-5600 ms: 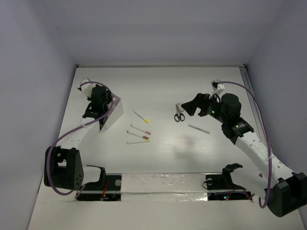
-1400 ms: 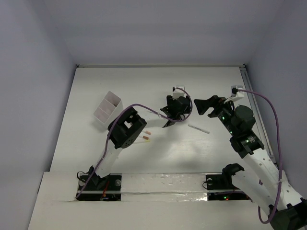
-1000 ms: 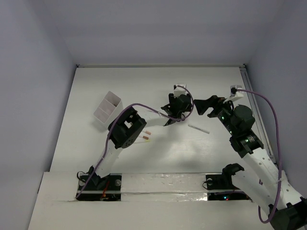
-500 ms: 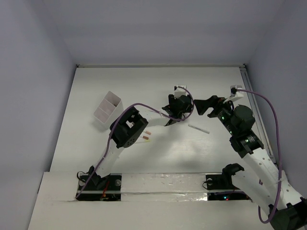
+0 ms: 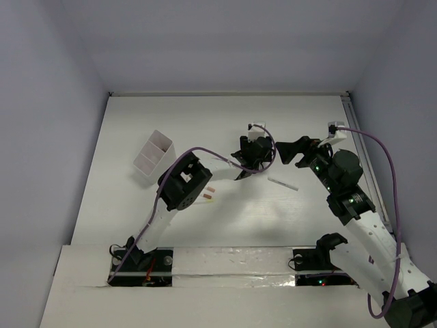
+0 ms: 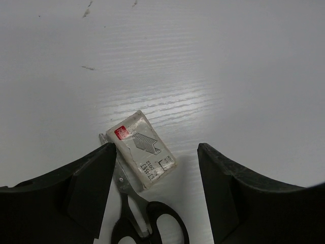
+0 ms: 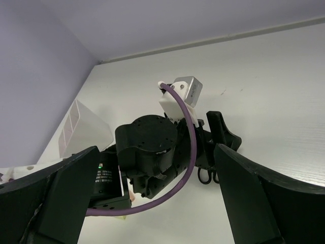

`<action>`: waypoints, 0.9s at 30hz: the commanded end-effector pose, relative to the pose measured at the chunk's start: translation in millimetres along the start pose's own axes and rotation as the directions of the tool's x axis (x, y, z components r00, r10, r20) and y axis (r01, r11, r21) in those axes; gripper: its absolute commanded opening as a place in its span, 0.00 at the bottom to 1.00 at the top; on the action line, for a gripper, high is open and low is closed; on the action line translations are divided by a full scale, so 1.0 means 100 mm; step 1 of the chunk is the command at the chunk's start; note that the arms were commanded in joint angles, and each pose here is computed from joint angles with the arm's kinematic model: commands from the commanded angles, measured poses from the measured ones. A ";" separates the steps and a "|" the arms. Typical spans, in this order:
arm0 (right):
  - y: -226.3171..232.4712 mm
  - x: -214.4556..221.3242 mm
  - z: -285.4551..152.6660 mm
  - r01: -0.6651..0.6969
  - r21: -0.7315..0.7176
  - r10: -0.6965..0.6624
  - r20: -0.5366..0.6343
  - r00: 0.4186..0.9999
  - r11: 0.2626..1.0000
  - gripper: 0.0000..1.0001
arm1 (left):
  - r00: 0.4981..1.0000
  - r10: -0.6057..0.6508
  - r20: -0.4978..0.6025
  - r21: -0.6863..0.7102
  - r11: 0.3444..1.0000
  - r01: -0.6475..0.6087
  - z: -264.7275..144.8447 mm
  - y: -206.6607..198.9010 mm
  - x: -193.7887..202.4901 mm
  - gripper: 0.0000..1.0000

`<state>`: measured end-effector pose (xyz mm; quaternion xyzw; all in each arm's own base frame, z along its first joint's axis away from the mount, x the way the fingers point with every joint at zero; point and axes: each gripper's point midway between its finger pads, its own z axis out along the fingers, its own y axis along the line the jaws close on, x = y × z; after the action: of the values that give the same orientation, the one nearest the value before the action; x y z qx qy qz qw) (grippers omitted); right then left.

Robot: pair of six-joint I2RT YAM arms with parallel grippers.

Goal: Sort the stationery into containers
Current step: Pick up the stationery from the center of the board.

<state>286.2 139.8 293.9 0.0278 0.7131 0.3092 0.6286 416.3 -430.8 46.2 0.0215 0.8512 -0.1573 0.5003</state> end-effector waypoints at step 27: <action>0.09 -0.21 -0.01 0.022 -0.024 -0.021 0.065 0.998 0.999 1.00 | 0.997 -0.024 0.072 0.089 0.996 0.017 0.05 -0.31 -0.45 0.21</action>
<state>286.0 140.1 293.9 0.0272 0.7131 0.3098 0.6283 428.8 -447.6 36.7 0.0352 0.8531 -0.1612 0.4950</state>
